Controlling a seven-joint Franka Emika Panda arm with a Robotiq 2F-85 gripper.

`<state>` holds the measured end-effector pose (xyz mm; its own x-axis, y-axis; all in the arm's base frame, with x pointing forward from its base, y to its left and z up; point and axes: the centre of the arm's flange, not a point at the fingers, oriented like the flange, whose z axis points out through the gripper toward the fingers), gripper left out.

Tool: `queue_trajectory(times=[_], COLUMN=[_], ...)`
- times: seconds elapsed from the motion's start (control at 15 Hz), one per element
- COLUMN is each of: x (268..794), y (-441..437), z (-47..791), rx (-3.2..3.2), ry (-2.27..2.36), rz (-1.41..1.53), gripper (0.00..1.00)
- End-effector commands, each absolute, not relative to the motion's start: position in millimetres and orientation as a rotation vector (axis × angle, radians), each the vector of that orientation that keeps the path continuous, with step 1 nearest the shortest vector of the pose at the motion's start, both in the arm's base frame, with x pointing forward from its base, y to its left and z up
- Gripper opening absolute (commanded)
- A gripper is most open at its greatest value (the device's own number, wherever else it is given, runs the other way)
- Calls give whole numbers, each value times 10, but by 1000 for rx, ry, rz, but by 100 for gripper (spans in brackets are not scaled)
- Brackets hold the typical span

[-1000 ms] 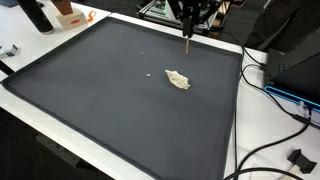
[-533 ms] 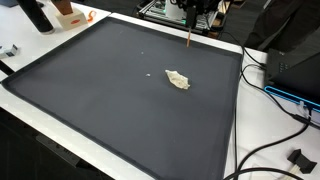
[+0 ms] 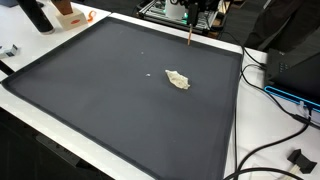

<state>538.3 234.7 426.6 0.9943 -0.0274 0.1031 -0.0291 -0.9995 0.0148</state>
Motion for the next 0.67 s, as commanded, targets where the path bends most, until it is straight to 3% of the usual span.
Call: queue_trajectory(times=[0.0, 0.6], x=[5535, 5767], y=[2418, 2578], z=[4071, 3513], rx=[2986, 2572], ry=[-277, -715], rz=[222, 413], gripper=[3, 3])
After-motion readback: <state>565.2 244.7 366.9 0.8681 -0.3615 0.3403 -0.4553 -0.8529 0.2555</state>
